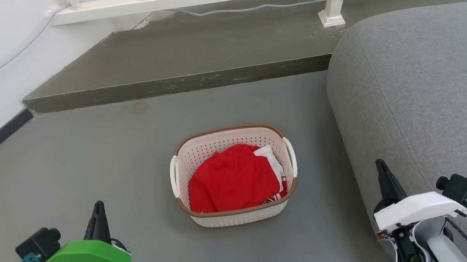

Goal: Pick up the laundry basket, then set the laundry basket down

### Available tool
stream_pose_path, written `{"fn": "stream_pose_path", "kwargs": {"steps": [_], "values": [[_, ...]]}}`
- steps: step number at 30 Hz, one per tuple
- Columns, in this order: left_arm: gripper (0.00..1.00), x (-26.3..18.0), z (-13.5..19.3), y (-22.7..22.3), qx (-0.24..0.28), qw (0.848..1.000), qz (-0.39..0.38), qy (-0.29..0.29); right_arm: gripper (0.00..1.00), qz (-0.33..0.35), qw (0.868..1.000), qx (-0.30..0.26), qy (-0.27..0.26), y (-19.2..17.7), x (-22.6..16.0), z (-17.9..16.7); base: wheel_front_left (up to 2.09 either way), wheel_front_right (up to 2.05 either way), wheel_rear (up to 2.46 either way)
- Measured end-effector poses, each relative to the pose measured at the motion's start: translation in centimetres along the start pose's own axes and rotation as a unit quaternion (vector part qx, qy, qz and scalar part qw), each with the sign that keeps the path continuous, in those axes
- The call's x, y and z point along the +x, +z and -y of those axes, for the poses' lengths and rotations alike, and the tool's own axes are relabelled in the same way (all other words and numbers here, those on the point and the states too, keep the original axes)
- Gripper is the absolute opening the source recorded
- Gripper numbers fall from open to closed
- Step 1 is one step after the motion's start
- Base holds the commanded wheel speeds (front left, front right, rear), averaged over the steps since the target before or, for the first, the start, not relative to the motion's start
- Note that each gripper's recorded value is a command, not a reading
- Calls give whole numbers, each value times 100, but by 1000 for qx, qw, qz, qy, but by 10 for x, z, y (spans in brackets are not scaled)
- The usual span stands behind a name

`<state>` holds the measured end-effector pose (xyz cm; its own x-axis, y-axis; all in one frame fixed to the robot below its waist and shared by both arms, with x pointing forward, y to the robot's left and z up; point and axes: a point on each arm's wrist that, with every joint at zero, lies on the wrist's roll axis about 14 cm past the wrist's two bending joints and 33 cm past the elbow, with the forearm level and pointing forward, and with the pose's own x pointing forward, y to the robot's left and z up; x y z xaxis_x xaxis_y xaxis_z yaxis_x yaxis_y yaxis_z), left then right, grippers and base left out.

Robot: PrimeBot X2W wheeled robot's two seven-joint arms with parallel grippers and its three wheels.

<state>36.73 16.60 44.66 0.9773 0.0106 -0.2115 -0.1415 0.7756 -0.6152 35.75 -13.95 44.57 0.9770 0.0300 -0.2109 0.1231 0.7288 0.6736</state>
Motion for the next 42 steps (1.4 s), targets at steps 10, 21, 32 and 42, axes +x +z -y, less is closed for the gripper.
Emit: {"fn": "stream_pose_path", "kwargs": {"steps": [10,21,32,42], "values": [[0,0,-2,1,-64,998,-8,2,0,0,998,59,-5,7,1,6,0,0,0],[0,0,-4,3,-132,991,-12,2,0,3,992,124,-3,17,3,9,0,0,0],[0,0,-4,6,-195,981,-15,-4,0,7,983,182,-3,24,3,14,0,0,0],[0,0,-4,12,-257,966,-10,-12,0,15,971,240,5,35,5,16,0,0,0]]}}
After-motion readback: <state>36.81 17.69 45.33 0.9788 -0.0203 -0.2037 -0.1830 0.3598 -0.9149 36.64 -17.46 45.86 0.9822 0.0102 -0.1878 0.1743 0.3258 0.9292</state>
